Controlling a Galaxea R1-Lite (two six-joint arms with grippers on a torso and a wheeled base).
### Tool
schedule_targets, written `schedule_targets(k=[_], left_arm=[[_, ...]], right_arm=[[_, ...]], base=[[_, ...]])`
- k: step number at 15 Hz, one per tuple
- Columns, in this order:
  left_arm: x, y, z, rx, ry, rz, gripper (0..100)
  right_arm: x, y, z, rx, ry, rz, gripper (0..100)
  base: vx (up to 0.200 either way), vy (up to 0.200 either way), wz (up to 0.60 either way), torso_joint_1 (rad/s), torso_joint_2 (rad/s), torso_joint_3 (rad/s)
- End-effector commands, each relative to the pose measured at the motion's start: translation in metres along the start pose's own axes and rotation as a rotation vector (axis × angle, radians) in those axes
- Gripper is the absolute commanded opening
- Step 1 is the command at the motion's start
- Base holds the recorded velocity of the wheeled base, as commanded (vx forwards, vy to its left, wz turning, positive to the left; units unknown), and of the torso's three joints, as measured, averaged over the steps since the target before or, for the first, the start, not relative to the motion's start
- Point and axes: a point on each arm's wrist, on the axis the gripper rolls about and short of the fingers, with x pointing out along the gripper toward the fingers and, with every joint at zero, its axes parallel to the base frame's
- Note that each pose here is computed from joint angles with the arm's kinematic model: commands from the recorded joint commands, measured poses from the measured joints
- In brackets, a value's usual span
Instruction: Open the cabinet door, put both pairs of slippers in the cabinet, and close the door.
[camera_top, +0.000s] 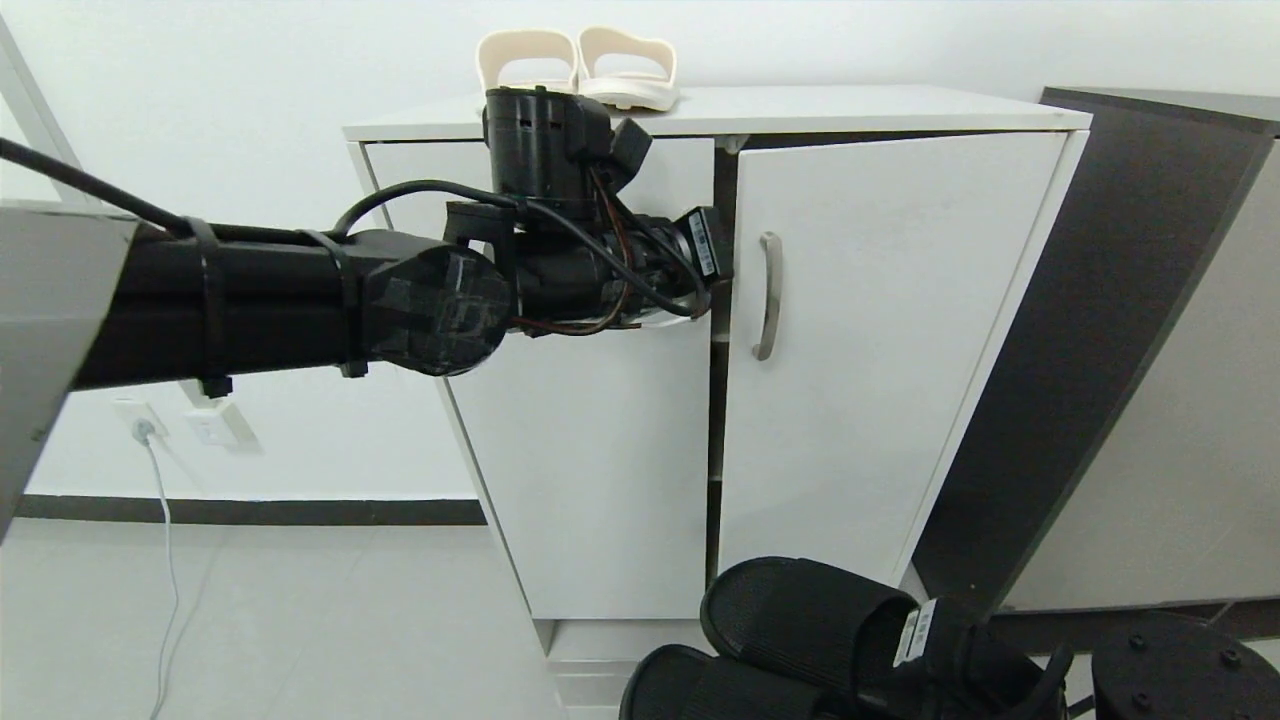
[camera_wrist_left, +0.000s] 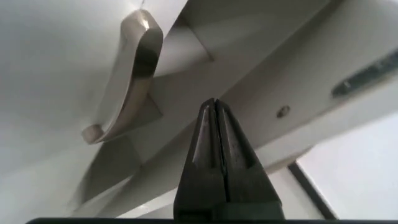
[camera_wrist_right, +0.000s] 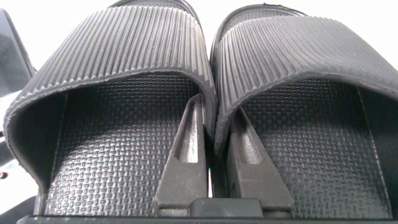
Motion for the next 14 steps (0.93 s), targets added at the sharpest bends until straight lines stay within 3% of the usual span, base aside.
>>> schedule_targets(k=[1,3,5,7,9,12,14], left_arm=[[0.002,-0.004,-0.006,-0.003,0.019,-0.008,0],[-0.003,-0.024,-0.019,0.009,0.04,-0.043,0],[-0.006,-0.052,-0.039,0.03,0.061,-0.11,0],[-0.007,-0.067,-0.047,0.056,0.072,-0.142,0],[-0.008,-0.064,-0.043,0.058,0.056,-0.125,0],[-0.041,-0.037,-0.019,0.047,0.001,-0.036,0],[-0.086,-0.022,-0.016,0.037,-0.014,0.032,0]], right_arm=[[0.0,0.001,-0.001,-0.002,0.005,0.004,0],[0.0,0.003,-0.002,-0.006,0.008,0.014,0],[-0.001,0.007,-0.001,-0.012,0.003,0.032,0],[-0.001,0.008,-0.001,-0.014,0.004,0.037,0],[-0.002,0.008,-0.001,-0.014,-0.001,0.035,0],[-0.001,0.006,0.001,-0.001,-0.007,0.023,0],[0.001,-0.001,0.002,0.01,-0.012,-0.004,0]], base=[[-0.2,0.0,0.0,0.002,0.0,-0.002],[-0.2,0.0,0.0,0.007,0.0,0.0],[-0.2,0.0,0.0,0.002,0.0,0.005],[-0.2,0.0,0.0,0.0,0.01,0.005],[-0.2,0.0,0.0,0.0,0.0,0.002],[0.0,0.0,0.0,0.0,0.0,0.0],[0.0,0.0,0.0,0.0,0.0,0.0]])
